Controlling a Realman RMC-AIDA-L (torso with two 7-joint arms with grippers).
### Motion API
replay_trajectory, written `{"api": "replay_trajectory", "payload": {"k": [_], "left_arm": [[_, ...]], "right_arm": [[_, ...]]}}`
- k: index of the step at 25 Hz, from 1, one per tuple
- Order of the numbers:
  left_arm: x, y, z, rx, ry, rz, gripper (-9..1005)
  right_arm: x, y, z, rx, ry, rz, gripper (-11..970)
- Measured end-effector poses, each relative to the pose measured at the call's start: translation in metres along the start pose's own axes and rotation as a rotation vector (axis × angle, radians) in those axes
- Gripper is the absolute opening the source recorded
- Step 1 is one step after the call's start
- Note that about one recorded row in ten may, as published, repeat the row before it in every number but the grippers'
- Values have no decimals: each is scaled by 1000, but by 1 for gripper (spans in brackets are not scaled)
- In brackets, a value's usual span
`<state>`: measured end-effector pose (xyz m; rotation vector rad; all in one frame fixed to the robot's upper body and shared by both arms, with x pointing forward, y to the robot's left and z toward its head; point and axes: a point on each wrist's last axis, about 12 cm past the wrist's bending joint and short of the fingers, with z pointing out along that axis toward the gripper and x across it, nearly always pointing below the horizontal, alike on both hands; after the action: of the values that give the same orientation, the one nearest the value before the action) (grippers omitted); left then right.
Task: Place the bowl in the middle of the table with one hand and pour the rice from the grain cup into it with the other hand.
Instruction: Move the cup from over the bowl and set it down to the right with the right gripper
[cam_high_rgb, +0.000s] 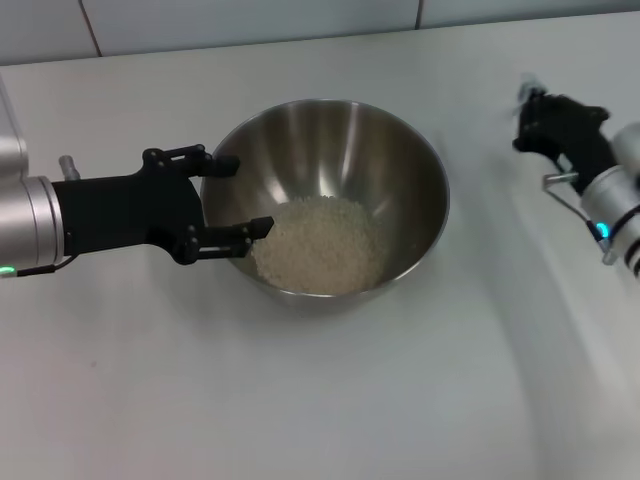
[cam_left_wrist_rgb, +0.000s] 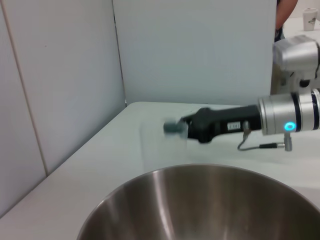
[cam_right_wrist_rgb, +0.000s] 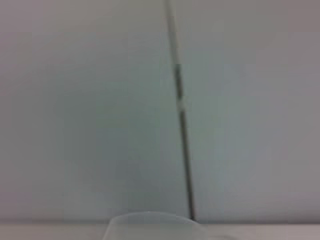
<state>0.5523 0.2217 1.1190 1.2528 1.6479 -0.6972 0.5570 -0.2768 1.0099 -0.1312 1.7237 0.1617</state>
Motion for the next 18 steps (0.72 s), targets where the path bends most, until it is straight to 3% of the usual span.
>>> {"api": "replay_trajectory", "payload": {"k": [5, 15, 18], "left_arm": [[-1, 1, 1, -1, 0, 5, 796], [0, 1, 1, -4, 0, 6, 795], [0, 1, 1, -4, 1, 6, 796]], "right_arm": [[5, 11, 4, -46, 58, -53, 13], [15, 10, -6, -35, 81, -48, 20], [17, 11, -8, -35, 84, -45, 115]]}}
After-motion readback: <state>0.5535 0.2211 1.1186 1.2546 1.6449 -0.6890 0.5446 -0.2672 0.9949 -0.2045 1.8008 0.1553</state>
